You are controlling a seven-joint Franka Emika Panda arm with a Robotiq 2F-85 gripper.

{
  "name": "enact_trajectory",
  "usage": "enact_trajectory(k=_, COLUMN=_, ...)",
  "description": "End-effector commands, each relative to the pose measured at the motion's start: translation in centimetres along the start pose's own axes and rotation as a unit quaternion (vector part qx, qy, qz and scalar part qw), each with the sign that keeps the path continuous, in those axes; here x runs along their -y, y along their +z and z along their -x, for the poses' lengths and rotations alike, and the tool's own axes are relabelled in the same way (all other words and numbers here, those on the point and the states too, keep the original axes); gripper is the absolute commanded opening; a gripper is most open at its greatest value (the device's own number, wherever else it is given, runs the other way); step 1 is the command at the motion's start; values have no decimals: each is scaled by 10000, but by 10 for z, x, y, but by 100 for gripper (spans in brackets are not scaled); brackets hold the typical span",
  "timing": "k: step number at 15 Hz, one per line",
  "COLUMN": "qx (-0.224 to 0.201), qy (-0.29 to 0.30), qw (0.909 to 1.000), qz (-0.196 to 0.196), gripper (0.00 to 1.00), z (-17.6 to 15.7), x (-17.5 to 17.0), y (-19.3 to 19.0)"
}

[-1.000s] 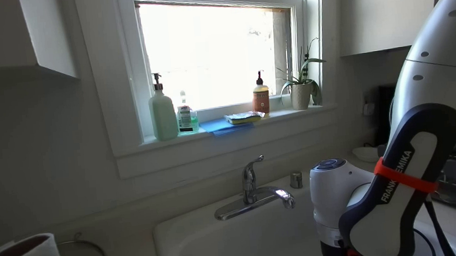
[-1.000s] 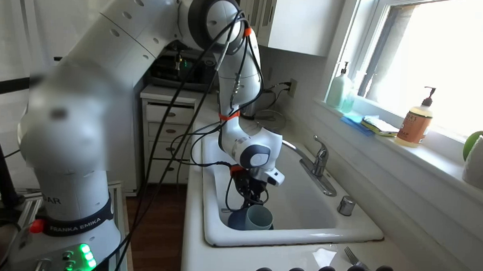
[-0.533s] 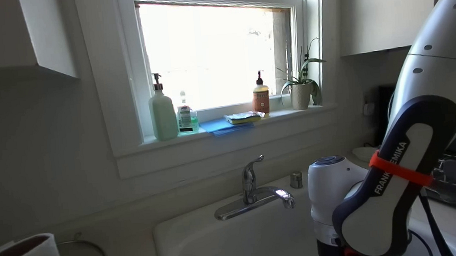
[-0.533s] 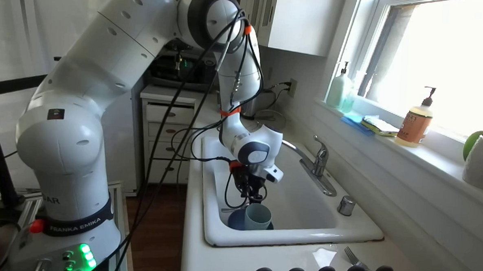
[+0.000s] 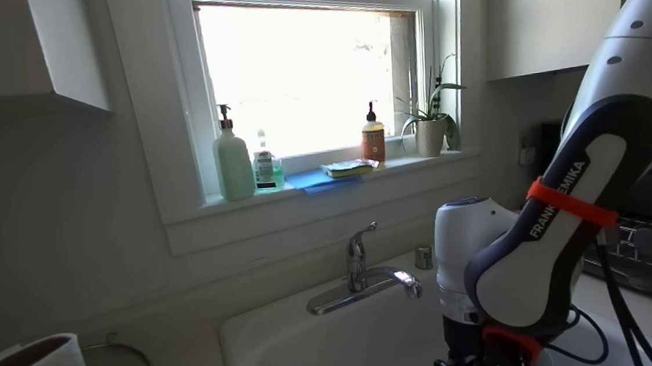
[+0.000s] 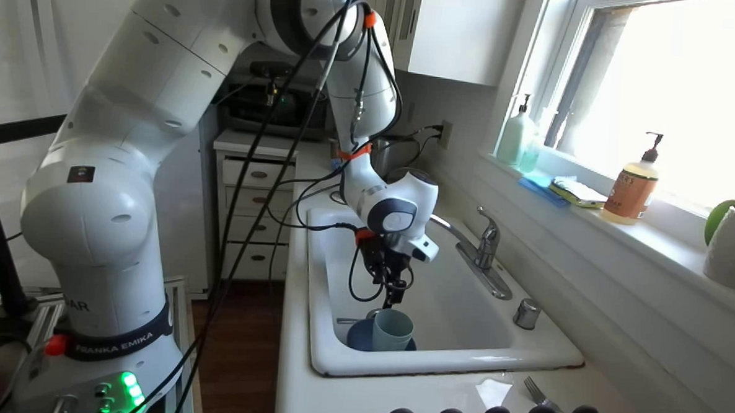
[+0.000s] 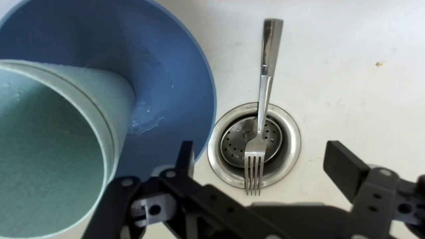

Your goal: Stack the two cups on the counter in the blue bowl then put the bowl and cups in the sink.

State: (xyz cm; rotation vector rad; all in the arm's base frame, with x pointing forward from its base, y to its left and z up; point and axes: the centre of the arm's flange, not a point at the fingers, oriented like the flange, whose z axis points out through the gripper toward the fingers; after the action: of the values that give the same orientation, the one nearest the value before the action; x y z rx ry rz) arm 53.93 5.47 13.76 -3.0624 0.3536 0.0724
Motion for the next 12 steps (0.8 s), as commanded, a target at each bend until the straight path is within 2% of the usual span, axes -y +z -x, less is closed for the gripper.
enact_trajectory(k=1, qx=93, qy=11, qw=9998, qz=-157, gripper=100, z=11, x=1, y=-40)
enact_trajectory(k=4, qx=247, qy=-50, qw=9995, qz=-208, gripper=100, z=21, x=3, y=-77)
enact_trajectory(k=7, qx=265, qy=-158, qw=9995, qz=-44, gripper=100, z=28, x=-2, y=-116)
enact_trajectory(k=12, qx=175, qy=-601, qw=9979, qz=171, gripper=100, z=45, x=-32, y=-171)
